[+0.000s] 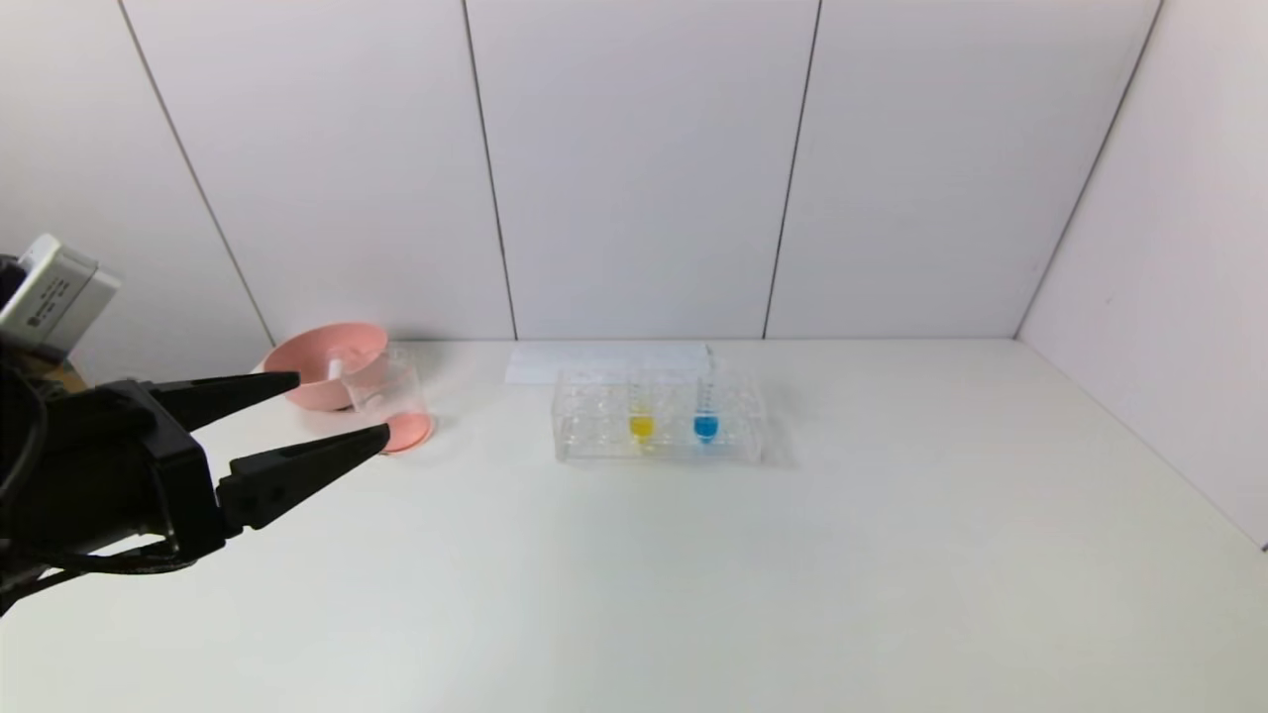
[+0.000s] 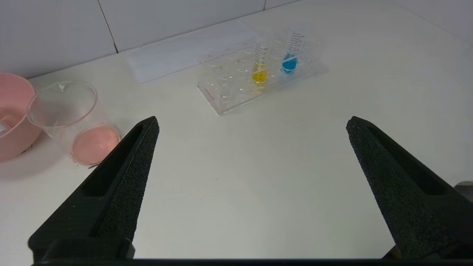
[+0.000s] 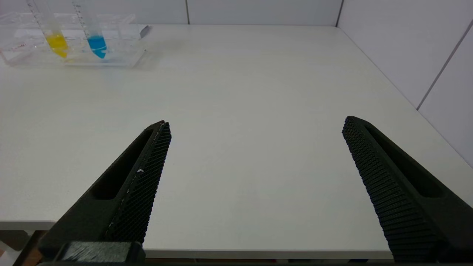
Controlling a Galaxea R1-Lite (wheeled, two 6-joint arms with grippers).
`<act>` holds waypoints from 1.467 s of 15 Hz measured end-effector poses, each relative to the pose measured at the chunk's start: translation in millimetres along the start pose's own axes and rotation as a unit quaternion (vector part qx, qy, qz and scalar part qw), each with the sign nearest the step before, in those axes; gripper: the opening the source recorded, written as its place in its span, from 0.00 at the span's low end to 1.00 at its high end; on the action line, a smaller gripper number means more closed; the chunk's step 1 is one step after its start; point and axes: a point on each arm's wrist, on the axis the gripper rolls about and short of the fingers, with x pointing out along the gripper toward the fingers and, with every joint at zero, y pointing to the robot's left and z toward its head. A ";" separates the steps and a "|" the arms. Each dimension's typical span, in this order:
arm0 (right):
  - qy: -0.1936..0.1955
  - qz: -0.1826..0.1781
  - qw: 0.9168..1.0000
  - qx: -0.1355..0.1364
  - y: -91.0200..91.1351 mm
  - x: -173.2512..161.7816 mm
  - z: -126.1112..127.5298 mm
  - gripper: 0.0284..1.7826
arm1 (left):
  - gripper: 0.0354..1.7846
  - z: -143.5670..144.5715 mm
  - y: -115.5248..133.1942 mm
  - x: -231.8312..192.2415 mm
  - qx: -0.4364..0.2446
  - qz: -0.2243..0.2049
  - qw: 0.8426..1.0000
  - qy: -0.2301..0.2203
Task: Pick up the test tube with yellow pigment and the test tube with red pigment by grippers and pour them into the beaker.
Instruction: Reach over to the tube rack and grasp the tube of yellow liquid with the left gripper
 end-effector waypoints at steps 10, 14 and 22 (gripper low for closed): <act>0.000 0.000 1.000 0.000 0.0 0.0 0.0 0.95 | 0.99 -3.6 8.2 75.3 0.020 -0.048 0.998 -0.026; 0.000 0.000 1.000 0.000 0.0 0.0 -0.1 0.95 | 0.99 -12.1 8.1 101.7 0.015 -0.066 0.998 -0.002; 0.000 0.000 1.000 0.000 0.0 0.0 0.0 0.95 | 0.99 -22.1 -7.3 152.2 0.018 -0.103 0.994 0.016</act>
